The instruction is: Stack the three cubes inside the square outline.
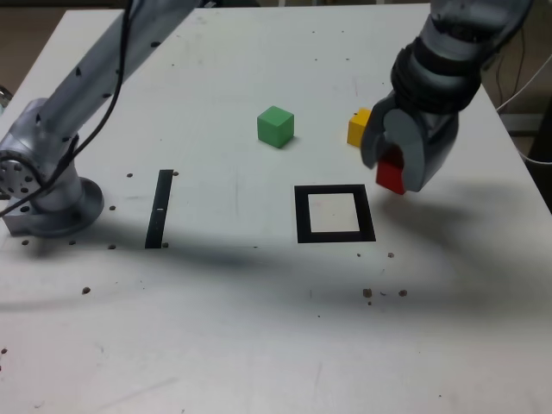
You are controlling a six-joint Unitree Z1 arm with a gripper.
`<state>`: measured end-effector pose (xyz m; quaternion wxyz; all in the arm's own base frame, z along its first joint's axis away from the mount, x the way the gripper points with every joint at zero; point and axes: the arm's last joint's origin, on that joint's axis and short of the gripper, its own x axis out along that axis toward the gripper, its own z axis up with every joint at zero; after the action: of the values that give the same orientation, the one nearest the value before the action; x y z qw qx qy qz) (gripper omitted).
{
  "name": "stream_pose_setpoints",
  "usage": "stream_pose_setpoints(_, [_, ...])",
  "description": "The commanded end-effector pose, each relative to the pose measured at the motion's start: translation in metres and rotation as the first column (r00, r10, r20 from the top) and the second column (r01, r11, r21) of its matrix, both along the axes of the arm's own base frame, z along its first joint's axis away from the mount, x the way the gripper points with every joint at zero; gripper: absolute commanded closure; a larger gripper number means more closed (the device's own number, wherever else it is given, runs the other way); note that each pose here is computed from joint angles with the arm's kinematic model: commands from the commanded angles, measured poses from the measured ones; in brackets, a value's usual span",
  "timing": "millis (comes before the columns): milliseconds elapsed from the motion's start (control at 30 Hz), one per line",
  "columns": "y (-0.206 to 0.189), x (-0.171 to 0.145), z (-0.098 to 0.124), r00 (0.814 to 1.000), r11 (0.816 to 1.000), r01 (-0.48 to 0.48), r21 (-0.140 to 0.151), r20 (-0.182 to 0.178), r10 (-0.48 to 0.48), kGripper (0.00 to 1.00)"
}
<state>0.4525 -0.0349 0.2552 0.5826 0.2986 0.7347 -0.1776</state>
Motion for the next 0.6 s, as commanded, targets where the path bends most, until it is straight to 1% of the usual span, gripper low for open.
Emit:
stream_pose_setpoints(0, [0.0,-0.013,0.016,0.999,0.999,-0.044,-0.01,0.016,0.044,0.63])
stream_pose_setpoints(133, [0.001,-0.029,0.028,0.991,0.991,-0.132,-0.024,0.025,0.133,0.63])
stream_pose_setpoints(233, [0.001,-0.04,0.034,0.978,0.978,-0.208,-0.034,0.028,0.209,0.63])
stream_pose_setpoints(367, [0.0,-0.052,0.039,0.951,0.951,-0.306,-0.051,0.028,0.308,0.63])
stream_pose_setpoints(467, [-0.001,-0.059,0.041,0.926,0.925,-0.374,-0.072,0.02,0.376,0.63])
stream_pose_setpoints(567, [-0.001,-0.063,0.042,0.906,0.903,-0.421,-0.084,0.013,0.423,0.63])
